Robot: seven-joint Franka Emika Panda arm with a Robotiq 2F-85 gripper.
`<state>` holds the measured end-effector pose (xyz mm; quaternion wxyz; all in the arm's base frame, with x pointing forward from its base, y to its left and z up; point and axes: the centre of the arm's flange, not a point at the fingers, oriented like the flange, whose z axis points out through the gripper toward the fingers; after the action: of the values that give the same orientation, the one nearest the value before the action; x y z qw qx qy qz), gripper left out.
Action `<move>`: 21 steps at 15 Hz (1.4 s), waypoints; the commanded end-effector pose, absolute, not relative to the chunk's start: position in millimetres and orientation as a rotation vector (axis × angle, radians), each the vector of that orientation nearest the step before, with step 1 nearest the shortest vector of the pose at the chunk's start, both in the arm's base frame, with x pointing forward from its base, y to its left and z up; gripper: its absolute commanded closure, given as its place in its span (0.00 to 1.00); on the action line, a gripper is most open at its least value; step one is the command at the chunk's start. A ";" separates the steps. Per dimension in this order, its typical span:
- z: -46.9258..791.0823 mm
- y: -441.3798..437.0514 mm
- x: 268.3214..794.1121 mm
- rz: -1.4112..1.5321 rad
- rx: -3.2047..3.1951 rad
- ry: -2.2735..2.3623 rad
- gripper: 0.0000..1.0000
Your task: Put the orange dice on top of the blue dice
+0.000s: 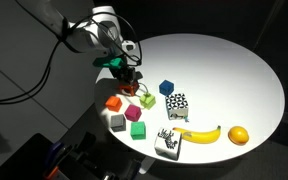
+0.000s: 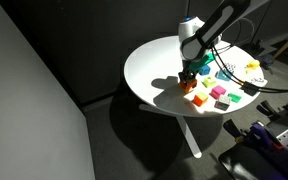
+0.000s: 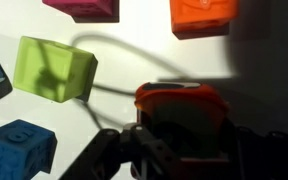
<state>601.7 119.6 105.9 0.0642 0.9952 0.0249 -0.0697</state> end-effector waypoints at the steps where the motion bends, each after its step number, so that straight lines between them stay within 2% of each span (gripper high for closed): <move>1: 134.1 112.4 602.3 -0.235 2.989 0.059 0.67; 3: 147.0 107.0 599.5 -0.259 2.975 0.052 0.74; 7: 170.6 93.9 595.4 -0.315 2.943 0.009 0.81; 17: 206.4 33.0 581.1 -0.378 2.865 -0.429 0.81; 18: 208.2 25.6 578.7 -0.367 2.853 -0.472 0.80; 19: 209.1 18.3 576.4 -0.364 2.842 -0.521 0.73; 20: 209.5 11.0 574.6 -0.368 2.837 -0.563 0.84; 21: 210.2 3.3 572.7 -0.375 2.838 -0.606 0.85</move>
<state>588.4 20.4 197.0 0.1136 0.9718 -0.1633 -0.1266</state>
